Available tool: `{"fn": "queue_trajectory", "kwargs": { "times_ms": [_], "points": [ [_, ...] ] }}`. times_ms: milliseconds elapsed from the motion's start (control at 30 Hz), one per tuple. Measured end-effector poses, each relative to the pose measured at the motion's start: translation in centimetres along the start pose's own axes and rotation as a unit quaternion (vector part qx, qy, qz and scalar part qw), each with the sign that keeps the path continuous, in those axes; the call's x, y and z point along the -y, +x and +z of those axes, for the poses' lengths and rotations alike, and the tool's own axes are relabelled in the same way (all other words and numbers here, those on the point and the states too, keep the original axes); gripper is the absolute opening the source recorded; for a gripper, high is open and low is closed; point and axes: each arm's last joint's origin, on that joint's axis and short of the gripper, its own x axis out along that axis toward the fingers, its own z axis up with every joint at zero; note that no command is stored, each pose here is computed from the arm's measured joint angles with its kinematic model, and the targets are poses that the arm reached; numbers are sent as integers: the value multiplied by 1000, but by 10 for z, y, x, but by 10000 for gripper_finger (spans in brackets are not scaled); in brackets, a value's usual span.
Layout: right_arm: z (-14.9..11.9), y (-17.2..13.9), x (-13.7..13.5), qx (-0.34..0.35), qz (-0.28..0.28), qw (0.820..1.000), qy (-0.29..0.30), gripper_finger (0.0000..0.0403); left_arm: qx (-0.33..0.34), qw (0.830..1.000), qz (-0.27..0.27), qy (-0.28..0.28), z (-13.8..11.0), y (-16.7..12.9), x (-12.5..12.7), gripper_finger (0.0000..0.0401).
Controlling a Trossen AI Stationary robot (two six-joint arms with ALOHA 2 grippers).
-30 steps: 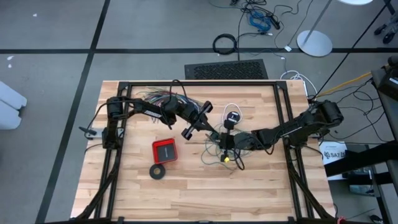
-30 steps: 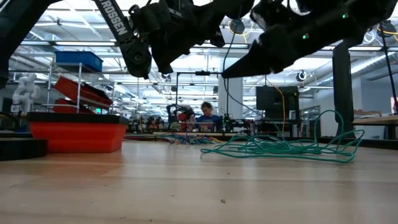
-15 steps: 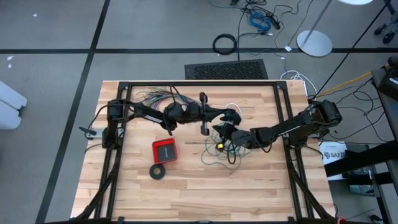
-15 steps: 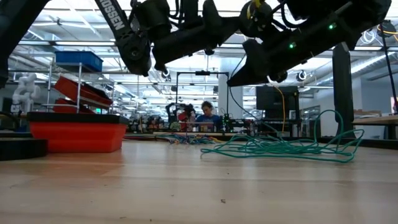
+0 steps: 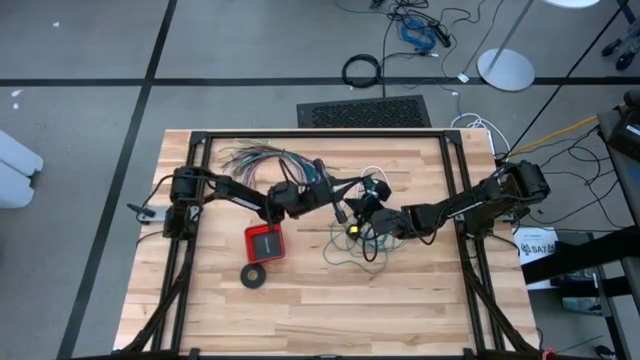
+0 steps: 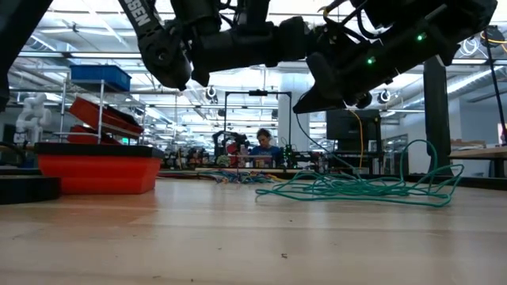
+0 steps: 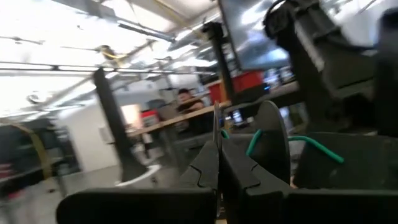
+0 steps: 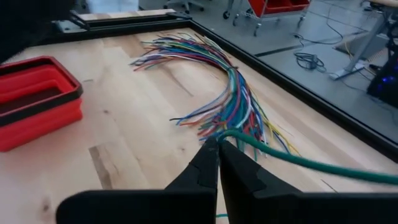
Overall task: Coil cords
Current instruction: Coil the green wire onto the spool
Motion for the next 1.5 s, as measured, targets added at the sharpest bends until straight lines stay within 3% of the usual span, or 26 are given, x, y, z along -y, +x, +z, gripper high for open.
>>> {"fn": "queue_trajectory", "kwargs": {
  "times_ms": [167,500,933,1100,1233,1500],
  "points": [
    [0,0,1,0,-10,1000,15,0,-28,996,46,65,0,-1,1,0],
    [-4,-2,2,-28,8,999,37,0,-55,989,53,125,-3,-2,2,0],
    [-4,1,3,-50,57,995,57,0,-65,981,74,166,-2,-2,0,0],
    [2,-3,4,-49,76,994,63,0,-68,977,75,186,-2,-2,0,0],
    [10,-8,8,-61,122,988,76,0,-71,975,72,198,-2,-2,1,0],
    [20,-18,18,-73,144,983,83,0,-85,967,57,232,-4,-2,3,0]
  ]
}}
